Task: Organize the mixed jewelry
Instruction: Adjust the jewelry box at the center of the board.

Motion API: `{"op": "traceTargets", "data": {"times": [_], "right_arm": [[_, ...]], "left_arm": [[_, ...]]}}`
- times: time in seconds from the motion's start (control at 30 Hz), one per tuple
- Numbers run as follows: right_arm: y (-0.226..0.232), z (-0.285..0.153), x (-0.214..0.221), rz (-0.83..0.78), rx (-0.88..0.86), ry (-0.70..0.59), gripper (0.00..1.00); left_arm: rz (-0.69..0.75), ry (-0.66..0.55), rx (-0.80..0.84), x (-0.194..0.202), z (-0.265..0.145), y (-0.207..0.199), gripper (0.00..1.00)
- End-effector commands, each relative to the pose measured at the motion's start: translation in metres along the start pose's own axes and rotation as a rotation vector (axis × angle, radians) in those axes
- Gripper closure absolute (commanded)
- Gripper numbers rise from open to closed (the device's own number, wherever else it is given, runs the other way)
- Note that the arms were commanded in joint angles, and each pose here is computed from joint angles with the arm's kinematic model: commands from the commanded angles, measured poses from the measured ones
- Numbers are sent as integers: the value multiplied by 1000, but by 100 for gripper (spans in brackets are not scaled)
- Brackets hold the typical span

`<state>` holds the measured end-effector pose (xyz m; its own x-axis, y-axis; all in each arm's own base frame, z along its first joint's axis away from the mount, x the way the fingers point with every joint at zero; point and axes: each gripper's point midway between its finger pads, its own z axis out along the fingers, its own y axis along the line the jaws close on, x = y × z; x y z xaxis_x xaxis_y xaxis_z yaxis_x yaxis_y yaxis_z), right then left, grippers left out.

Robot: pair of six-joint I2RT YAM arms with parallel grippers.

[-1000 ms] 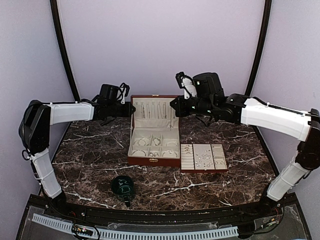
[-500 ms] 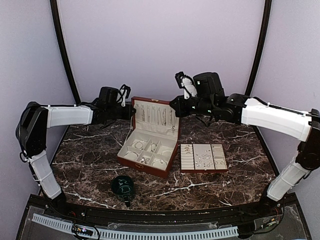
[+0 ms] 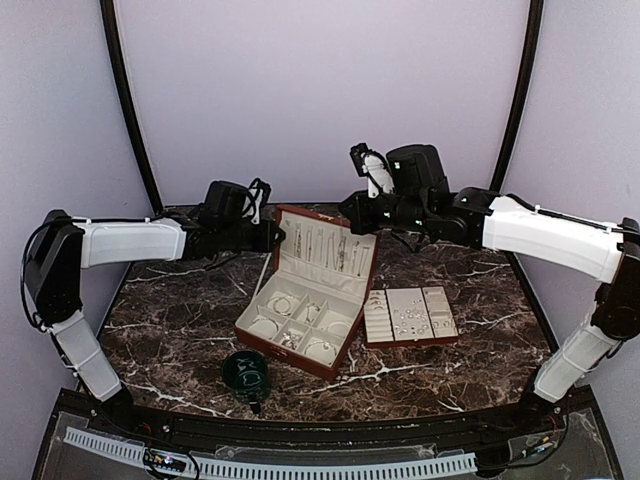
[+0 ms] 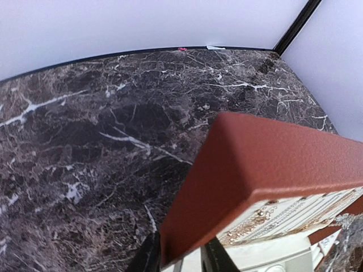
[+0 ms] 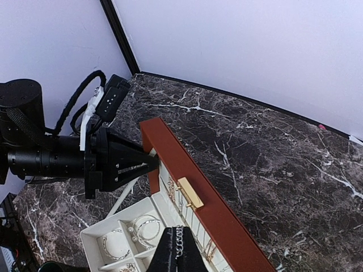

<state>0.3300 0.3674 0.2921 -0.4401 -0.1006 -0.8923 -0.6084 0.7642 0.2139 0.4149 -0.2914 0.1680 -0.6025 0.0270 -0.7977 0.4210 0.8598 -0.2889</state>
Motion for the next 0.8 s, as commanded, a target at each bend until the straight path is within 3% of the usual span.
{"op": "traceTargets", "data": {"times": [0.0,0.23,0.37,0.57,0.77], "right_arm": [[13,-7,-13,-5,-43,-53,100],[27,-16,-17,-29,-101,-84,100],[31,-17,-16,-37,-119,-89,100],[34,-17,-19,-40,-129,-89,100],[35,-20,-23,-35,-130,-95,100]], "left_arm": [[-29,6,20,-2,-21,-8,68],[48,6,12,-7,-37,-8,44],[106,3,10,-9,-51,-9,37],[244,-21,40,-13,-76,-14,35],[509,-12,262,-3,-94,-50,45]]}}
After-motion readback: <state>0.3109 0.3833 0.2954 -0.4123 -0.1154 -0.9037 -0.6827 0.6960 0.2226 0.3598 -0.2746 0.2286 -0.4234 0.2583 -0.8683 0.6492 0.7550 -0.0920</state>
